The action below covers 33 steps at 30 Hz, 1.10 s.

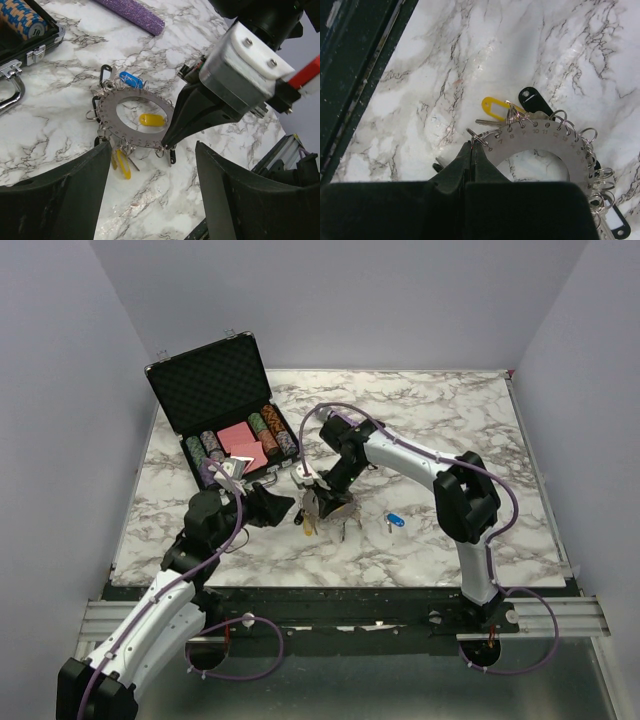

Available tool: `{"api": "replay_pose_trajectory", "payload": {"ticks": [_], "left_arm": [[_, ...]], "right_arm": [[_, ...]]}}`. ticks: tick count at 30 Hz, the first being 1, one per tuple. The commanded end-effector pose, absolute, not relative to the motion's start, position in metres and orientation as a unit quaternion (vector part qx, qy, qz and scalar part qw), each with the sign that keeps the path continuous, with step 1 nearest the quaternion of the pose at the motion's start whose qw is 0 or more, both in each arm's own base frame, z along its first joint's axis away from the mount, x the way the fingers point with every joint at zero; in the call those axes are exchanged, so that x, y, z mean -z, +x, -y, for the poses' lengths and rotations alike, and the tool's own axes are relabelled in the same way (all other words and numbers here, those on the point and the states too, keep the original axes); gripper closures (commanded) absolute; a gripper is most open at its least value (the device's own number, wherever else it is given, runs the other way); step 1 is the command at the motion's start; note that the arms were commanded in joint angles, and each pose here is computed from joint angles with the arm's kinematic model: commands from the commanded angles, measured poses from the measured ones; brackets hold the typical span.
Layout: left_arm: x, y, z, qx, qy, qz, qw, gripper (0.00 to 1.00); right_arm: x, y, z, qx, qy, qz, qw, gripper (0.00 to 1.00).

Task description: Put the keys on the keyring

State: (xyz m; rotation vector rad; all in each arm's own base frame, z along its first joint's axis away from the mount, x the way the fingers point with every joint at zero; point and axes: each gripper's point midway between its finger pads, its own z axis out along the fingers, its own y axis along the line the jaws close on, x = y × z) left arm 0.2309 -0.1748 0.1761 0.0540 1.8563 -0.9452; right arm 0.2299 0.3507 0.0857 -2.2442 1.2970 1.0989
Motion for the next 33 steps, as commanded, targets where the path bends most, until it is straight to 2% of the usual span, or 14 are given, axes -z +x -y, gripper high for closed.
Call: {"api": "replay_pose_trajectory", "payload": {"ticks": [1,6,12,20,28,33], "left_arm": [[-0.186,0.219,0.19,0.438,0.056,-0.746,0.499,0.25],[-0.192,0.209,0.208,0.479,0.095,-0.727,0.483,0.33],[-0.192,0.201,0.218,0.494,0.114,-0.723,0.47,0.34],[-0.207,0.199,0.22,0.483,0.126,-0.721,0.48,0.34],[-0.208,0.216,0.213,0.437,0.107,-0.744,0.494,0.39],[-0.216,0.212,0.219,0.453,0.132,-0.72,0.509,0.4]], "right_arm": [[-0.127,0.231,-0.367,-0.413,-0.731,-0.515,0.176,1.0],[-0.14,0.233,-0.371,-0.432,-0.679,-0.572,0.162,1.0],[-0.158,0.232,-0.367,-0.459,-0.626,-0.617,0.127,1.0],[-0.211,0.244,-0.376,-0.462,-0.602,-0.62,0.201,1.0],[-0.224,0.228,-0.374,-0.497,-0.602,-0.593,0.195,1.0],[-0.229,0.217,-0.368,-0.503,-0.624,-0.564,0.2,1.0]]}}
